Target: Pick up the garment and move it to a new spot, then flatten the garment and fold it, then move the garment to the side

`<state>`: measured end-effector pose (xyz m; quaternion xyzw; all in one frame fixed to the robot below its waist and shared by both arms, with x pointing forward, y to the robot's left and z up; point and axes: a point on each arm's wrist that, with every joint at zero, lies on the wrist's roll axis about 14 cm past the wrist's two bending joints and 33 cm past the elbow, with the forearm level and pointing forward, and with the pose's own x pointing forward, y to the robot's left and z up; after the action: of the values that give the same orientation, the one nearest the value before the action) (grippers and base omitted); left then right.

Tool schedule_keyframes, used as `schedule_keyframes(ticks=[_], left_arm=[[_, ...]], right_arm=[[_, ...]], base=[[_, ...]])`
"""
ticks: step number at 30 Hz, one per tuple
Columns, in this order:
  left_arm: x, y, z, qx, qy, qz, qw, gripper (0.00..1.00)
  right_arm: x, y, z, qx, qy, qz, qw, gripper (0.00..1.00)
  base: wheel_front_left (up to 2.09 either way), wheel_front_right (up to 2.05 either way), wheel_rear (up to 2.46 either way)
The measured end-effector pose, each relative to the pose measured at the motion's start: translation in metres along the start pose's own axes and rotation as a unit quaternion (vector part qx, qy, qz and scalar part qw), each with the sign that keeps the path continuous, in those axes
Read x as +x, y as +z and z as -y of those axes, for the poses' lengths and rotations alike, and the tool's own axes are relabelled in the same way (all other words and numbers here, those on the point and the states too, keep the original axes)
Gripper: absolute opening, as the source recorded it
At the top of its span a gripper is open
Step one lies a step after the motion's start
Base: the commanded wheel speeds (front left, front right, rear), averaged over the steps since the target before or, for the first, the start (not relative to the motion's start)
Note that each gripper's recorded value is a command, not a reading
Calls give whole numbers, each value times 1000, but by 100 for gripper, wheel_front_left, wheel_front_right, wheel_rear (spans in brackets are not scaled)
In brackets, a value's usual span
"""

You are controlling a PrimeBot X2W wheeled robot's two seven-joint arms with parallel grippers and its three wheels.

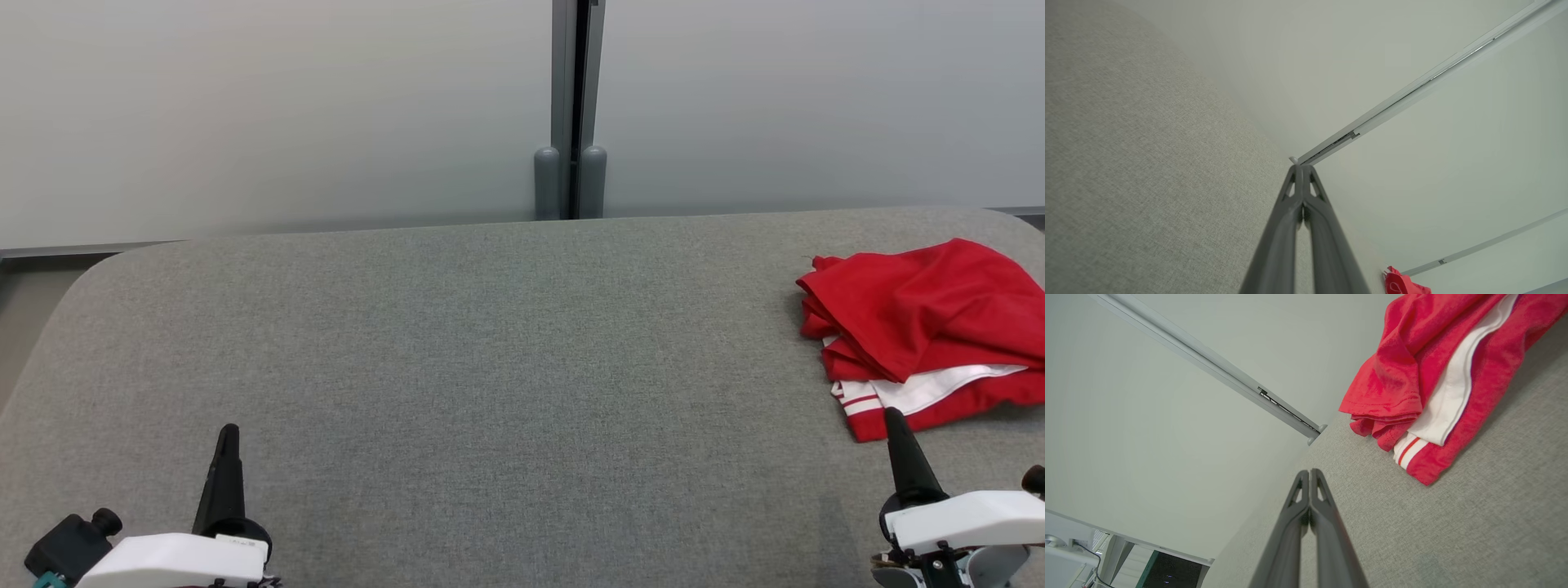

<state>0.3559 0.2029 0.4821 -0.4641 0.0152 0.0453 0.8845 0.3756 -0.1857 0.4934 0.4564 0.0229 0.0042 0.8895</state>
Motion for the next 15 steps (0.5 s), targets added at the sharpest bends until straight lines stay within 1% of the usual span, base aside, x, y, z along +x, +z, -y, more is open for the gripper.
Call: schedule_keyframes(ticks=[15], left_arm=[[8,2,4,-76,-4,-6,997,0]], right_arm=[[3,4,2,79,-6,3,997,0]], base=[[0,0,0]])
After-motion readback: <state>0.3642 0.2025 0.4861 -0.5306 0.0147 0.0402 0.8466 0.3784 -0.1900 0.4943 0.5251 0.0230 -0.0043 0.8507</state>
